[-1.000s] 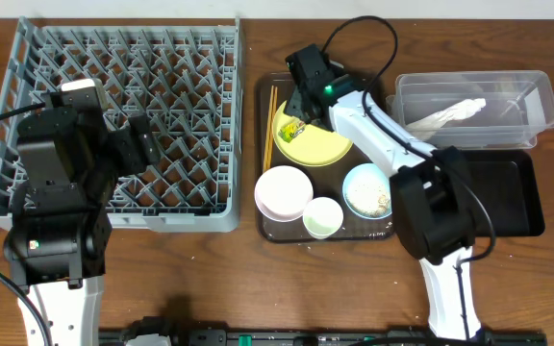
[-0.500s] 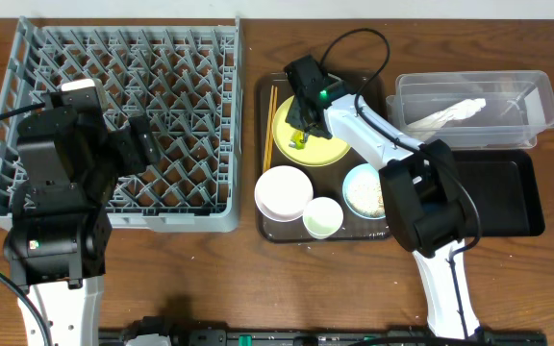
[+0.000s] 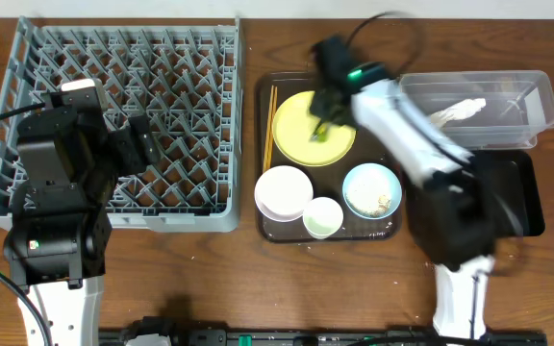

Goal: Sort waste into correct bins and load items into the dishwasher
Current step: 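Grasp the green snack wrapper with the right gripper and drop it in the bin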

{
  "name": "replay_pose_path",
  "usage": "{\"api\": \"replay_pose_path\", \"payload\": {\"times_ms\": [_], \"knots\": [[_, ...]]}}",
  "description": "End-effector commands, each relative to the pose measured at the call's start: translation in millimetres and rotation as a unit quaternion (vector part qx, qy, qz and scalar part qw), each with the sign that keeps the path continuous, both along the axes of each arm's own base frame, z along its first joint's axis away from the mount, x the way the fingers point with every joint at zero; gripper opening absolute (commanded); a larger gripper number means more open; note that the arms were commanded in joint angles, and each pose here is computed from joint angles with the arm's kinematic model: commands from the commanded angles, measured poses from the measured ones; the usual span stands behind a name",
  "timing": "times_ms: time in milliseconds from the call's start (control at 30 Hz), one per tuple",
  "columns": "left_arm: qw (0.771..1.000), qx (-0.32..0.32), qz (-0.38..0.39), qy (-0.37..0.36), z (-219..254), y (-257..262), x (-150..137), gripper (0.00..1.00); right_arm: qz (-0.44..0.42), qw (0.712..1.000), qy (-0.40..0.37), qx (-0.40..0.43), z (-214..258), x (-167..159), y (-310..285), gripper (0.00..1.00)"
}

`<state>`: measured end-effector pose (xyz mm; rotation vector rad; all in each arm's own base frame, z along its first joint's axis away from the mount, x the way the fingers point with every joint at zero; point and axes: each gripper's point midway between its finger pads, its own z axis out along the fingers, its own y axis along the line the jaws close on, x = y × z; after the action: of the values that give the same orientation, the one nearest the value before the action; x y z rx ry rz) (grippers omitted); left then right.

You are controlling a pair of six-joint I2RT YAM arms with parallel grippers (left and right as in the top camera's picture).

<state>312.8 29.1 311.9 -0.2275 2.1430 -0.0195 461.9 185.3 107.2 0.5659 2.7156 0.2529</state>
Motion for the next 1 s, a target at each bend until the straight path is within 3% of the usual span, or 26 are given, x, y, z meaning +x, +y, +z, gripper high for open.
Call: {"api": "replay_pose_path", "payload": {"times_ms": [0,200,367,500,533,667,800,967], "knots": [[1.0,0.005,-0.003,-0.011,10,-1,1,0.89,-0.048,0.996,-0.08,-0.004,92,3,-59,0.02],[1.0,0.005,-0.003,-0.011,10,-1,1,0.89,-0.223,0.973,-0.022,-0.06,102,-36,-178,0.01],[1.0,0.005,-0.003,-0.011,10,-1,1,0.89,-0.321,0.945,0.022,-0.054,62,-48,-223,0.02],[1.0,0.005,-0.003,-0.011,10,-1,1,0.89,-0.353,0.935,0.008,-0.042,31,-40,-242,0.02],[1.0,0.005,-0.003,-0.011,10,-1,1,0.89,-0.355,0.934,0.002,-0.04,25,-37,-246,0.07],[1.0,0.005,-0.003,-0.011,10,-1,1,0.9,-0.334,0.941,-0.016,-0.046,15,-29,-250,0.57],[1.0,0.005,-0.003,-0.011,10,-1,1,0.9,-0.254,0.966,-0.031,-0.046,28,-19,-240,0.81],[1.0,0.005,-0.003,-0.011,10,-1,1,0.89,-0.128,0.989,-0.072,-0.022,71,-10,-215,0.99]]}}
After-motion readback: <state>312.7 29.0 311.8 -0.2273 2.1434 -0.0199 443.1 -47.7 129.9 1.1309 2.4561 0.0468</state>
